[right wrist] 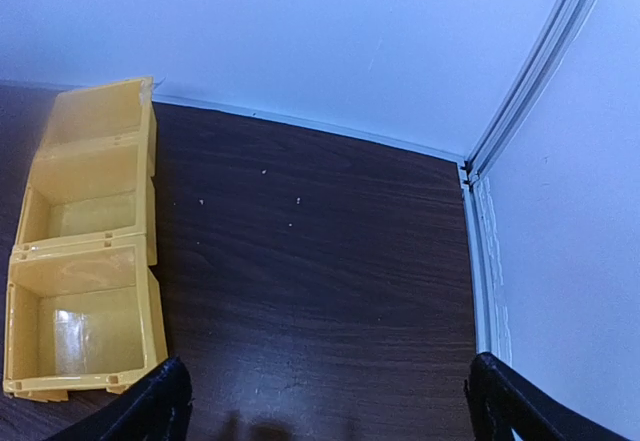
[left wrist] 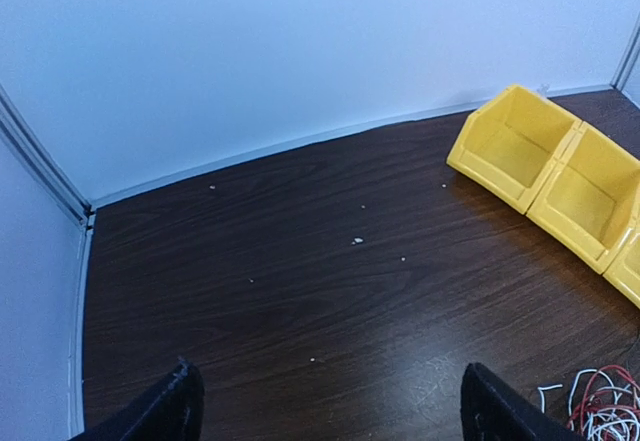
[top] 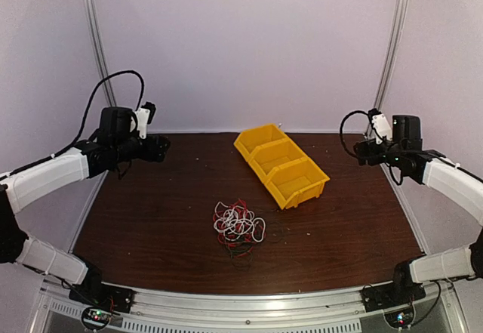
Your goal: Untangle the cables
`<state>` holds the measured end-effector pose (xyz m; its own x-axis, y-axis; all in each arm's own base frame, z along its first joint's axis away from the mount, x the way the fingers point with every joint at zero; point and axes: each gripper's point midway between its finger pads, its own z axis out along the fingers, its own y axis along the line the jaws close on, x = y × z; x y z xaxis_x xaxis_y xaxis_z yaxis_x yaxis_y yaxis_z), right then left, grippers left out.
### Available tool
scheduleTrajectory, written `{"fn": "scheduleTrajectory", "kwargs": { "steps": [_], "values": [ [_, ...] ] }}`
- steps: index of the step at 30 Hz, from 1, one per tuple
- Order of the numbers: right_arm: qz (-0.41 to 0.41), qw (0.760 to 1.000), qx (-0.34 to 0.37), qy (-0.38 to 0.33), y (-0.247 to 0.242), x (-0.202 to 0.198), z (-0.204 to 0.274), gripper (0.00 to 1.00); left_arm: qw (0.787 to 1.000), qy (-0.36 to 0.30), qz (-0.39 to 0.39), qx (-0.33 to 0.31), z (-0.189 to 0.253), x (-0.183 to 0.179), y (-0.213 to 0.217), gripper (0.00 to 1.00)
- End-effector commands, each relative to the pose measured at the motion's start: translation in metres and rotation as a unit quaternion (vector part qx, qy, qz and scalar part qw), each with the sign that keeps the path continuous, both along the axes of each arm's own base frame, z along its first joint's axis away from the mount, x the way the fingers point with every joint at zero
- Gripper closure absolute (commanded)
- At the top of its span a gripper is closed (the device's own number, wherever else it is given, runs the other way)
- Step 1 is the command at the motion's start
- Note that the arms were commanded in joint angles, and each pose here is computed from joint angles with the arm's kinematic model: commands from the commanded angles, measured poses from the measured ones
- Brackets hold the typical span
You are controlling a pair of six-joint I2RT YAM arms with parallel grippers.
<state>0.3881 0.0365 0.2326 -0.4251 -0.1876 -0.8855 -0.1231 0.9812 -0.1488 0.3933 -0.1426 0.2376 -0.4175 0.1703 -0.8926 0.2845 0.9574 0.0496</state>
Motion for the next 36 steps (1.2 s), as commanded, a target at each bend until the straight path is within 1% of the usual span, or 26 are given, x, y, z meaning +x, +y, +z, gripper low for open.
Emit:
{"fn": "scheduleTrajectory", "kwargs": {
  "steps": [1, 5, 8, 9, 11, 13, 15, 18, 21, 22, 25, 26, 28, 30, 32, 34, 36],
  "values": [
    [0.058, 0.998, -0.017, -0.005, 0.012, -0.009, -0.006, 0.02, 0.997, -0.024, -0.077, -0.006, 0.003, -0.003, -0.042, 0.09],
    [0.122, 0.992, -0.024, 0.014, 0.035, -0.007, -0.010, 0.01, 0.991, -0.018, -0.134, 0.021, -0.014, -0.015, -0.078, 0.10],
    [0.175, 0.984, -0.041, 0.018, 0.064, 0.001, -0.005, 0.01, 0.984, -0.016, -0.167, 0.065, -0.034, -0.025, -0.104, 0.10],
    [0.190, 0.980, -0.048, 0.024, 0.074, 0.005, -0.005, 0.02, 0.981, -0.012, -0.178, 0.077, -0.040, -0.028, -0.112, 0.10],
    [0.223, 0.973, -0.052, 0.036, 0.098, 0.012, -0.007, 0.06, 0.976, -0.008, -0.199, 0.092, -0.051, -0.036, -0.128, 0.11],
    [0.261, 0.963, -0.047, 0.051, 0.124, 0.016, -0.011, 0.14, 0.972, -0.008, -0.211, 0.101, -0.055, -0.043, -0.139, 0.11],
    [0.287, 0.955, -0.045, 0.061, 0.146, 0.019, -0.014, 0.20, 0.971, -0.003, -0.217, 0.097, -0.054, -0.051, -0.149, 0.11],
    [0.311, 0.946, -0.050, 0.072, 0.178, 0.023, -0.019, 0.26, 0.974, 0.025, -0.214, 0.062, -0.052, -0.066, -0.161, 0.12],
    [0.329, 0.938, -0.062, 0.087, 0.211, 0.027, -0.024, 0.33, 0.975, 0.065, -0.211, -0.005, -0.053, -0.084, -0.170, 0.13],
    [0.331, 0.936, -0.066, 0.100, 0.221, 0.030, -0.034, 0.35, 0.974, 0.073, -0.212, -0.027, -0.054, -0.092, -0.174, 0.13],
    [0.340, 0.930, -0.064, 0.123, 0.246, 0.036, -0.048, 0.41, 0.973, 0.076, -0.205, -0.069, -0.056, -0.113, -0.177, 0.12],
    [0.338, 0.929, -0.061, 0.135, 0.253, 0.039, -0.059, 0.42, 0.974, 0.069, -0.199, -0.087, -0.052, -0.117, -0.178, 0.12],
    [0.339, 0.927, -0.056, 0.151, 0.267, 0.046, -0.074, 0.42, 0.971, 0.079, -0.192, -0.115, -0.052, -0.124, -0.177, 0.11],
    [0.337, 0.925, -0.056, 0.169, 0.280, 0.056, -0.089, 0.44, 0.970, 0.099, -0.182, -0.129, -0.058, -0.128, -0.175, 0.11],
    [0.333, 0.923, -0.059, 0.185, 0.293, 0.065, -0.103, 0.48, 0.969, 0.112, -0.174, -0.134, -0.062, -0.131, -0.175, 0.11],
    [0.319, 0.924, -0.068, 0.197, 0.300, 0.075, -0.113, 0.51, 0.970, 0.122, -0.172, -0.124, -0.070, -0.135, -0.174, 0.11],
    [0.311, 0.925, -0.072, 0.204, 0.306, 0.081, -0.122, 0.51, 0.971, 0.127, -0.168, -0.116, -0.073, -0.136, -0.172, 0.11]
  ]
}}
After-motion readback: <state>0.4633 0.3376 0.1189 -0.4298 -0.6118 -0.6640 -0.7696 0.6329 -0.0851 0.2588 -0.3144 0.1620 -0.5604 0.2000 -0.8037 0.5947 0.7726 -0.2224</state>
